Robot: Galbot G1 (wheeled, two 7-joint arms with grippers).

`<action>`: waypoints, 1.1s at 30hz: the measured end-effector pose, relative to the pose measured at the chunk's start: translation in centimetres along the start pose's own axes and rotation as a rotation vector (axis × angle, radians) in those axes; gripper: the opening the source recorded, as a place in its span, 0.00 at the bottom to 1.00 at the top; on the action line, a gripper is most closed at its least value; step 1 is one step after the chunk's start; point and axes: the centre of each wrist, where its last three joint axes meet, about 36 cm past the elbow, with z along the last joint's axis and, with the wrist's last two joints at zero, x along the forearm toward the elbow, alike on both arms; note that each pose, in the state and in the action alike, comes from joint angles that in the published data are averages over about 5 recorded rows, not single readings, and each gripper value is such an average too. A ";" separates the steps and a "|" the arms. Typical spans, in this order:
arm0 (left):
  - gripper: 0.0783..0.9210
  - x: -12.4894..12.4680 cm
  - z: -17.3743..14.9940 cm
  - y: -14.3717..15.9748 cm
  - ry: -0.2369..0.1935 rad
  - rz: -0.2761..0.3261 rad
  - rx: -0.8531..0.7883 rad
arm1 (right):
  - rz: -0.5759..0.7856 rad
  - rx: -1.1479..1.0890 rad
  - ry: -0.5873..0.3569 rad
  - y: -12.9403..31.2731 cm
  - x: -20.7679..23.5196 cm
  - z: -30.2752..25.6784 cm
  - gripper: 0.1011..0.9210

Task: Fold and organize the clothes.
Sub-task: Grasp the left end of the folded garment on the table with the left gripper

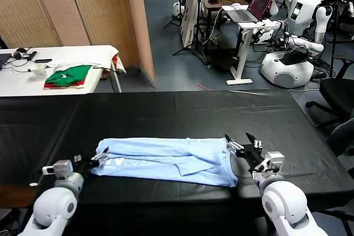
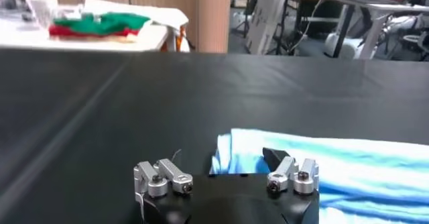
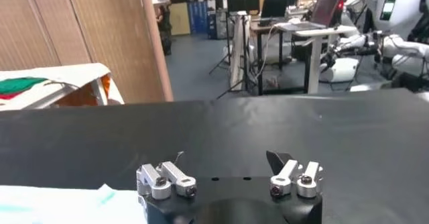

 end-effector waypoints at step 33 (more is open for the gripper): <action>0.13 0.2 1.4 -2.1 0.022 0.043 0.040 | -0.008 -0.014 -0.026 0.6 -0.3 -0.4 0.98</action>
